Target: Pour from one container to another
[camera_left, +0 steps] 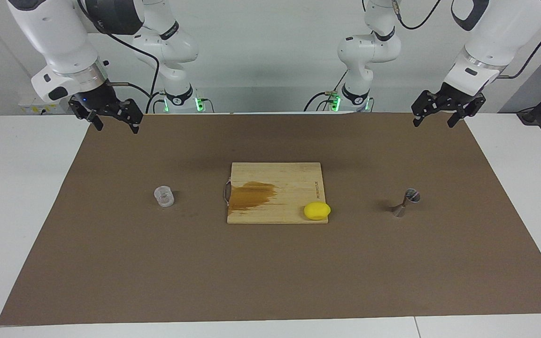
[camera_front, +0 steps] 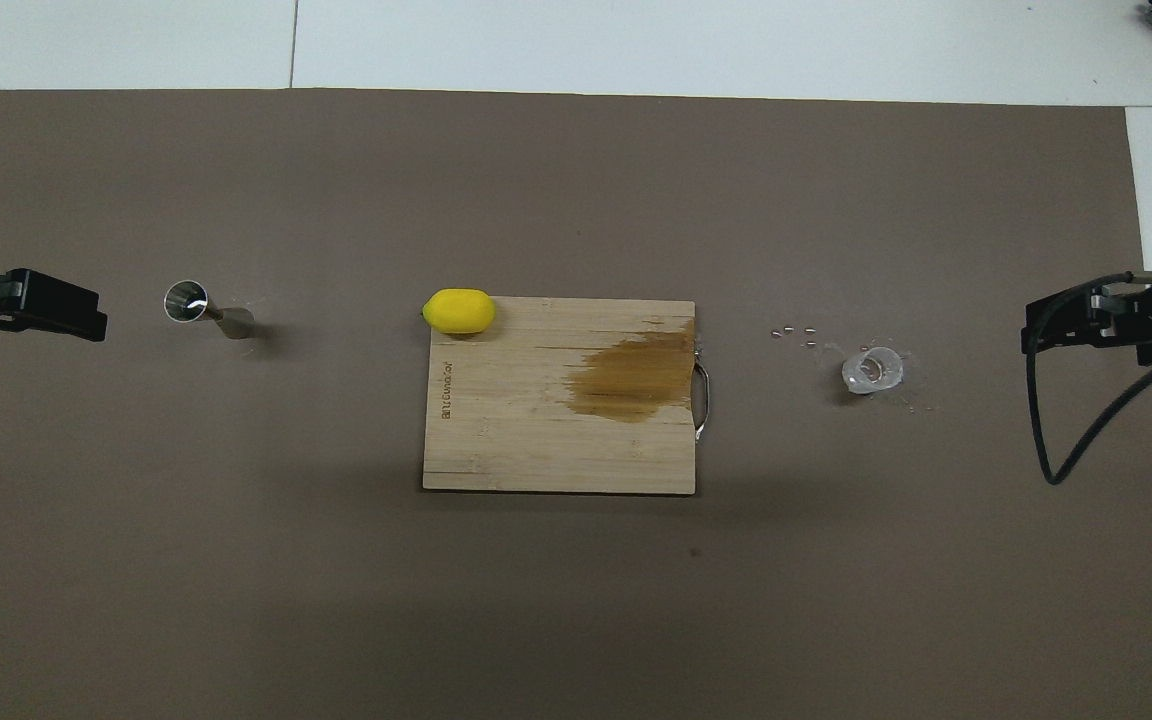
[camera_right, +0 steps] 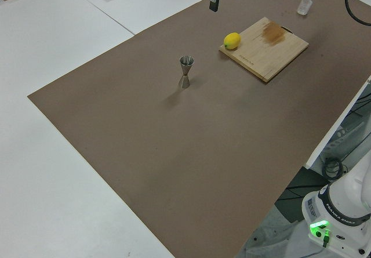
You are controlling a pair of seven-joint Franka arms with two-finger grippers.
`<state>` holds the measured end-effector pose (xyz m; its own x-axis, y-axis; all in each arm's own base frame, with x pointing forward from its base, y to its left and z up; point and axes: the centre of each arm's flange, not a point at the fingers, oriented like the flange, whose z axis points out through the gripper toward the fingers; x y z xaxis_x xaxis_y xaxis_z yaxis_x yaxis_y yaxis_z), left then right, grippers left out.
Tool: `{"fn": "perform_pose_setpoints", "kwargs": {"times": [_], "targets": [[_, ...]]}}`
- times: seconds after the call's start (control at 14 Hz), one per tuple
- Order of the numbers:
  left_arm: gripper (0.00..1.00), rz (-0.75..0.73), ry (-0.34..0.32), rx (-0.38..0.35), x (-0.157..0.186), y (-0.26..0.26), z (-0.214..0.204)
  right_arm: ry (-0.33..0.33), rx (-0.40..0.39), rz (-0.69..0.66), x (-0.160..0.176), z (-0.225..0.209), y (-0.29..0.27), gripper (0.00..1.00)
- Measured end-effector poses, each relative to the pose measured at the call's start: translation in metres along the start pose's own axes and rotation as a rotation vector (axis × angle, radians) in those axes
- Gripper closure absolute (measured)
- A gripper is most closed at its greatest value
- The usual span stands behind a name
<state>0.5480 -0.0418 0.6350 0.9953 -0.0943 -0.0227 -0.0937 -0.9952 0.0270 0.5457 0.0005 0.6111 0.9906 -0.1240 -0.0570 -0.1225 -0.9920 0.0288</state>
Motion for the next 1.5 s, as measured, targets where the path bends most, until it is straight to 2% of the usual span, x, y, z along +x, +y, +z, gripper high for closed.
{"fn": "perform_pose_setpoints", "kwargs": {"times": [1.21, 1.5], "targets": [[0.0, 0.01, 0.002, 0.001, 0.001, 0.01, 0.003, 0.0, 0.0, 0.0, 0.0, 0.0, 0.0, 0.0], [0.0, -0.085, -0.021, -0.001, 0.019, 0.01, 0.035, 0.0, 0.0, 0.0, 0.0, 0.0, 0.0, 0.0]]}}
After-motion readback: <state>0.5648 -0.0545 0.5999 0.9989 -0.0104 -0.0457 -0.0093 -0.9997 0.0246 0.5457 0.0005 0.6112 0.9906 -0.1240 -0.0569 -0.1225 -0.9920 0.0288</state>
